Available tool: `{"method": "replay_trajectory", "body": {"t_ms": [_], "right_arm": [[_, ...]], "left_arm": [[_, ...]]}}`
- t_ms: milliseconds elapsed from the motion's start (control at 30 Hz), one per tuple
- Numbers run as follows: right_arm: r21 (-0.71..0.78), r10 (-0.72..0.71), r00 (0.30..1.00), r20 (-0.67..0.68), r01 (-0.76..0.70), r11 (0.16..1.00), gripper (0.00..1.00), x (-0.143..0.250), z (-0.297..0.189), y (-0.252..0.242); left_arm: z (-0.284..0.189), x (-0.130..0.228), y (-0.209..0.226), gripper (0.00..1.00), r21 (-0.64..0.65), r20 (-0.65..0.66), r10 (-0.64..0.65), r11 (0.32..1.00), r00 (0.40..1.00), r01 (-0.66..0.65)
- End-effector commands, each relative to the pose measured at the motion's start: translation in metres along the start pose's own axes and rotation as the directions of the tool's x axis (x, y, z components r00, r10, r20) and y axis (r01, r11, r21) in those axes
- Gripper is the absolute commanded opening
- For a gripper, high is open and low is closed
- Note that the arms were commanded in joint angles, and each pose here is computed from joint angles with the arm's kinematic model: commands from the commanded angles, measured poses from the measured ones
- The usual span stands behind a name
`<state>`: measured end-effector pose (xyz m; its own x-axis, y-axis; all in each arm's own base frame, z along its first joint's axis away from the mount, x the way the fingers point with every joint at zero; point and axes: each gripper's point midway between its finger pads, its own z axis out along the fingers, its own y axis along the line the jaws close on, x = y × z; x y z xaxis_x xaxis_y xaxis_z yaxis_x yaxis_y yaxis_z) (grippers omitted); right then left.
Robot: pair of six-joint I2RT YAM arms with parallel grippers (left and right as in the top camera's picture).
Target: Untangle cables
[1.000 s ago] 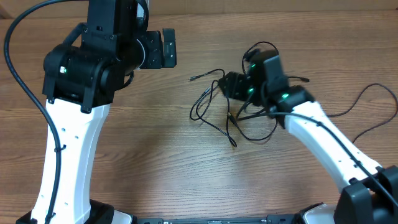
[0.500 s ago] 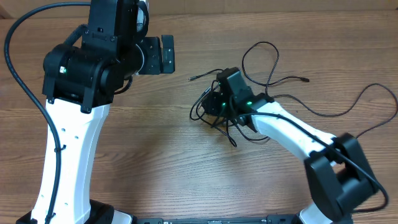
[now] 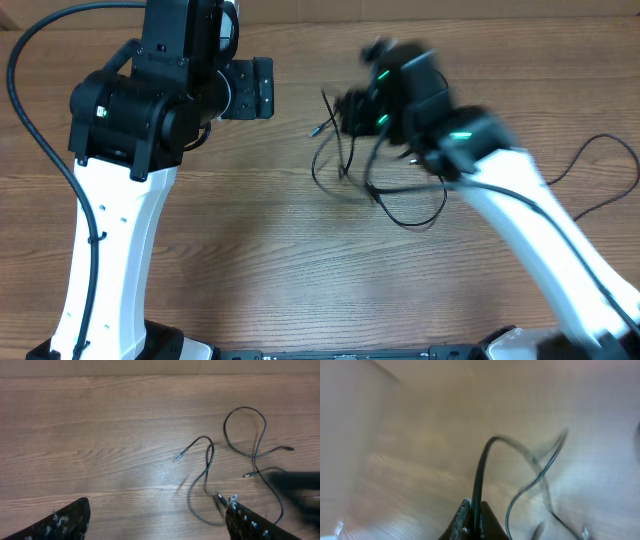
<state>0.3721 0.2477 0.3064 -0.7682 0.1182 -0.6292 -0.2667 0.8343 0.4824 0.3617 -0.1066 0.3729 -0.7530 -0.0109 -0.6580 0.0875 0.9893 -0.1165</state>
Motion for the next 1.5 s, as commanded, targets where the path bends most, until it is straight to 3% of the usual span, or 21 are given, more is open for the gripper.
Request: {"method": "replay_trajectory", "body": {"t_ms": [0,133,200,367,500,567,733,900,1033,1267,1467], "right_arm": [[0.020,-0.143,0.972,0.185,0.141,0.990,0.04,-0.052,-0.074,0.024],[0.087,-0.214,0.944,0.252,0.198,0.976,0.04,-0.073,-0.114,0.030],[0.116,-0.269,0.922,0.279,0.246,0.962,0.04,-0.082,-0.131,0.033],[0.224,-0.293,0.903,0.315,0.229,0.947,0.04,-0.093,-0.151,0.021],[0.293,-0.316,0.887,0.338,0.220,0.931,0.04,-0.101,-0.167,0.014],[0.303,-0.320,0.878,0.356,0.215,0.928,0.04,-0.105,-0.177,0.015],[0.295,-0.314,0.857,0.409,0.201,0.934,0.04,-0.113,-0.211,0.022],[0.204,-0.297,0.838,0.459,0.226,0.953,0.04,-0.113,-0.242,0.044],[0.119,-0.272,0.825,0.495,0.245,0.962,0.04,-0.112,-0.261,0.062],[0.015,-0.249,0.825,0.507,0.280,0.960,0.04,-0.101,-0.277,0.080],[-0.053,-0.244,0.801,0.546,0.324,0.945,0.04,-0.088,-0.310,0.094]], "left_arm": [[0.011,-0.005,0.004,0.92,-0.020,-0.008,0.064,0.998,0.998,-0.064],[0.030,0.000,-0.003,0.98,0.013,-0.058,0.091,0.996,0.994,-0.091],[0.039,0.010,-0.036,0.99,0.213,-0.092,0.209,0.959,0.974,-0.186],[0.034,0.031,-0.103,1.00,0.625,-0.046,0.380,0.733,0.924,-0.270],[0.032,0.039,-0.128,1.00,0.772,0.030,0.444,0.559,0.896,-0.303],[0.037,0.041,-0.132,1.00,0.794,0.069,0.470,0.508,0.880,-0.334],[0.066,0.040,-0.130,1.00,0.771,0.098,0.514,0.503,0.852,-0.392],[0.081,0.042,-0.135,1.00,0.763,0.180,0.574,0.432,0.799,-0.481],[0.089,0.038,-0.146,1.00,0.772,0.218,0.564,0.399,0.796,-0.495],[0.060,0.032,-0.171,1.00,0.812,0.416,0.494,0.176,0.764,-0.557],[0.060,0.032,-0.172,1.00,0.799,0.444,0.497,0.157,0.746,-0.581]]}}
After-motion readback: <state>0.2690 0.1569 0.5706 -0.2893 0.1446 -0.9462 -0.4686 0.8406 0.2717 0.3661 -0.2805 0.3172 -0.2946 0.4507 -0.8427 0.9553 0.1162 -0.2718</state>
